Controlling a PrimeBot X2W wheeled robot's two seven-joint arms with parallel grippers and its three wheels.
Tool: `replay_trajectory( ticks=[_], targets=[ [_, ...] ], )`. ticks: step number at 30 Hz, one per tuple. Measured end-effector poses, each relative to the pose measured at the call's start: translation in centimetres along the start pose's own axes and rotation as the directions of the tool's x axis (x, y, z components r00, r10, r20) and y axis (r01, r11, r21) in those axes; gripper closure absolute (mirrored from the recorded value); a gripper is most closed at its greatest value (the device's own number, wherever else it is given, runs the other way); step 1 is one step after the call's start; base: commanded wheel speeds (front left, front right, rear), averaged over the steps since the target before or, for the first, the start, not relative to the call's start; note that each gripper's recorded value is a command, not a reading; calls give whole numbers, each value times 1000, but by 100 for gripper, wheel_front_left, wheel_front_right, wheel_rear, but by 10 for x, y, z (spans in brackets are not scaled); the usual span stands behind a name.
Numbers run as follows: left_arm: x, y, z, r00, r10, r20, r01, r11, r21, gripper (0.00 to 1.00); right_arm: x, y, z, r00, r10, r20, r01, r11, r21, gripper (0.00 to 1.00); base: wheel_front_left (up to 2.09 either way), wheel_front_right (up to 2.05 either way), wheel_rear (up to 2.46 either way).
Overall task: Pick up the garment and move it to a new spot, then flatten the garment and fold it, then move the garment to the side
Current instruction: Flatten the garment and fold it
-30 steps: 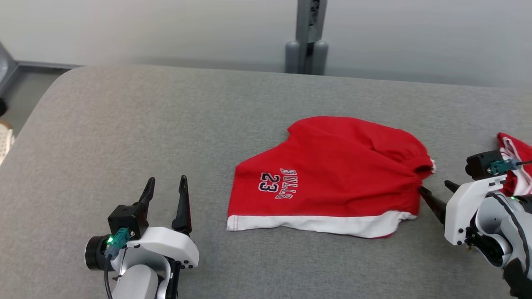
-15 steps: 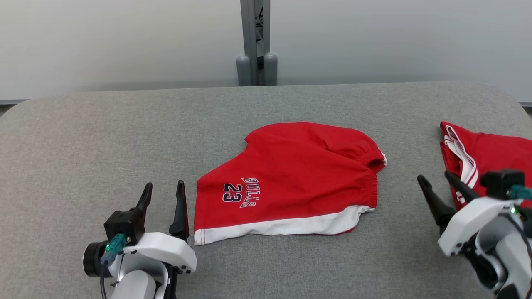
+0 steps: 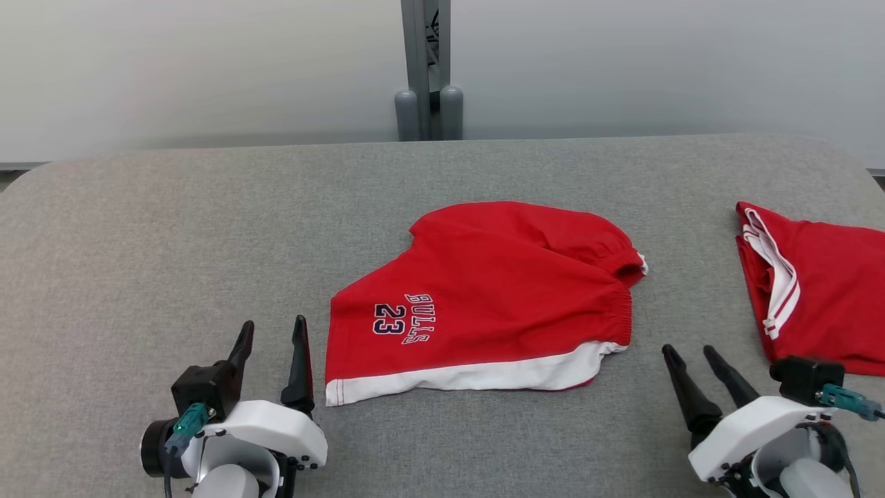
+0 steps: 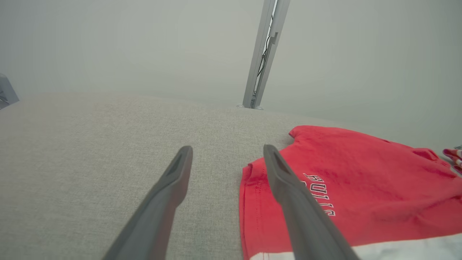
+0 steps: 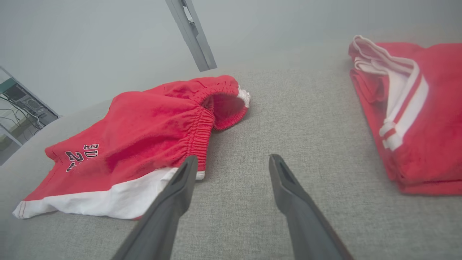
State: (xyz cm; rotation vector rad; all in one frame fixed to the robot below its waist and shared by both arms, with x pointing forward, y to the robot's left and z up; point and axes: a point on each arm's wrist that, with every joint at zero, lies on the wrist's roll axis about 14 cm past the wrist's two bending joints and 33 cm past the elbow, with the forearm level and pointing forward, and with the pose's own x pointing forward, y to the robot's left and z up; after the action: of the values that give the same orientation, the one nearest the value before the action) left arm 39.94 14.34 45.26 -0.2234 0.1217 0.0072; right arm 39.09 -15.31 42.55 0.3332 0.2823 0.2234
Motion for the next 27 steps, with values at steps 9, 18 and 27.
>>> replay_trajectory(
  ticks=[9, 18, 27],
  targets=[
    [-1, 7, -2, 1000, 14, -7, -14, 1000, 1, 0, 13, 23, -38, 985, 38, -166, 1, 974, 229, 0, 0, 0, 0],
    [-5, 23, -6, 998, 60, -19, -60, 998, 10, 0, 36, 37, -46, 975, 64, -215, 20, 929, 370, 0, 0, 0, 0],
    [-7, 34, -5, 996, 91, -16, -91, 996, 15, 0, 50, 42, -48, 971, 75, -226, 30, 903, 429, 0, 0, 0, 0]
  ],
)
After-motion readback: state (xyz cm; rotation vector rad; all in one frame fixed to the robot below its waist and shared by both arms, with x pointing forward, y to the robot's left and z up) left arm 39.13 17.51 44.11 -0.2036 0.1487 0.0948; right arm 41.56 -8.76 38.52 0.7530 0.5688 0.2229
